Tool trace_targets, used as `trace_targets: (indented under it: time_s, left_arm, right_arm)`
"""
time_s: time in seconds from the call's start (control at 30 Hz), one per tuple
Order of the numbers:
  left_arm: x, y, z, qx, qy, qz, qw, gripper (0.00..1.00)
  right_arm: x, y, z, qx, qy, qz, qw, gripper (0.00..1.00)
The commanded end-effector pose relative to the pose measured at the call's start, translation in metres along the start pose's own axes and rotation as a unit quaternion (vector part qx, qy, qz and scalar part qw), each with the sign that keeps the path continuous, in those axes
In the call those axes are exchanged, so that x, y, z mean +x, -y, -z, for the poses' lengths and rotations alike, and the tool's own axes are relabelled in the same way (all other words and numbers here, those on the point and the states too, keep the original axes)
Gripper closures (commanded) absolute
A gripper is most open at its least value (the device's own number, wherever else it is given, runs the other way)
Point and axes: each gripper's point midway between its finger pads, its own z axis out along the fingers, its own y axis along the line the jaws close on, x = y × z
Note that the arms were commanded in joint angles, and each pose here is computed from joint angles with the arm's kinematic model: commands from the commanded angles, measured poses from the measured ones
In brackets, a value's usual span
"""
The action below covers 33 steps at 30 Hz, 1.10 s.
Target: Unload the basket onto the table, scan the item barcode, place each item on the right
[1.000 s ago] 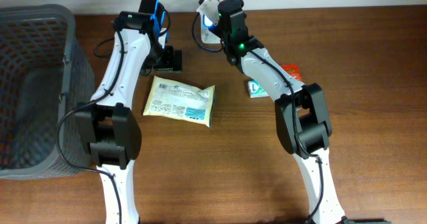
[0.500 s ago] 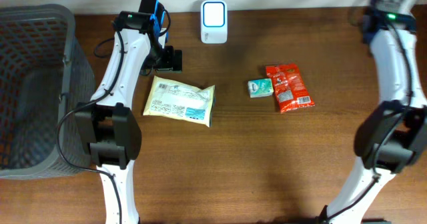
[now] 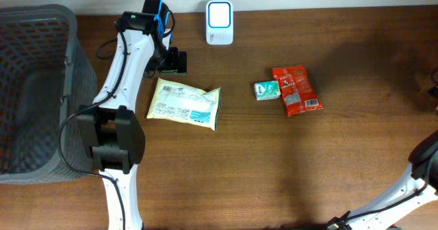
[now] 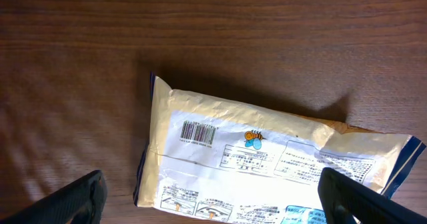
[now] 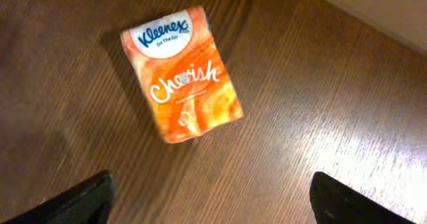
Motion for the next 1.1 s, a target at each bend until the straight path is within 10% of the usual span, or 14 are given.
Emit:
trace_targets:
  time_s: [0.0,0.2,0.37,0.6,0.93,1.07]
  left_arm:
    - [0.001,-0.003,-0.003,-0.004,-0.004,0.006,1.000,0.01]
    - [0.001,-0.003,-0.003,-0.004,-0.004,0.006,1.000,0.01]
    - [0.001,-0.003,-0.003,-0.004,-0.004,0.006,1.000,0.01]
    - [0.001,-0.003,-0.003,-0.004,-0.004,0.006,1.000,0.01]
    - [0.001,-0.003,-0.003,-0.004,-0.004,0.006,1.000,0.01]
    - [0.001,-0.003,-0.003,-0.004,-0.004,0.006,1.000,0.01]
  right_arm:
    - [-0.021,-0.035,0.067,-0.104,0.039,0.010,0.994,0.03]
    - [0.039,-0.174,0.249,-0.508,0.020,0.190,0.840,0.01]
    - [0.160,-0.233,0.222,-0.439,-0.071,0.352,0.824,0.01]
    - [0.249,-0.267,0.152,-0.464,-0.209,0.364,0.780,0.03]
    - [0.304,-0.252,0.130,-0.486,-0.306,0.385,0.722,0.25]
    - [0.314,-0.251,0.135,-0.484,-0.313,0.402,0.712,0.57]
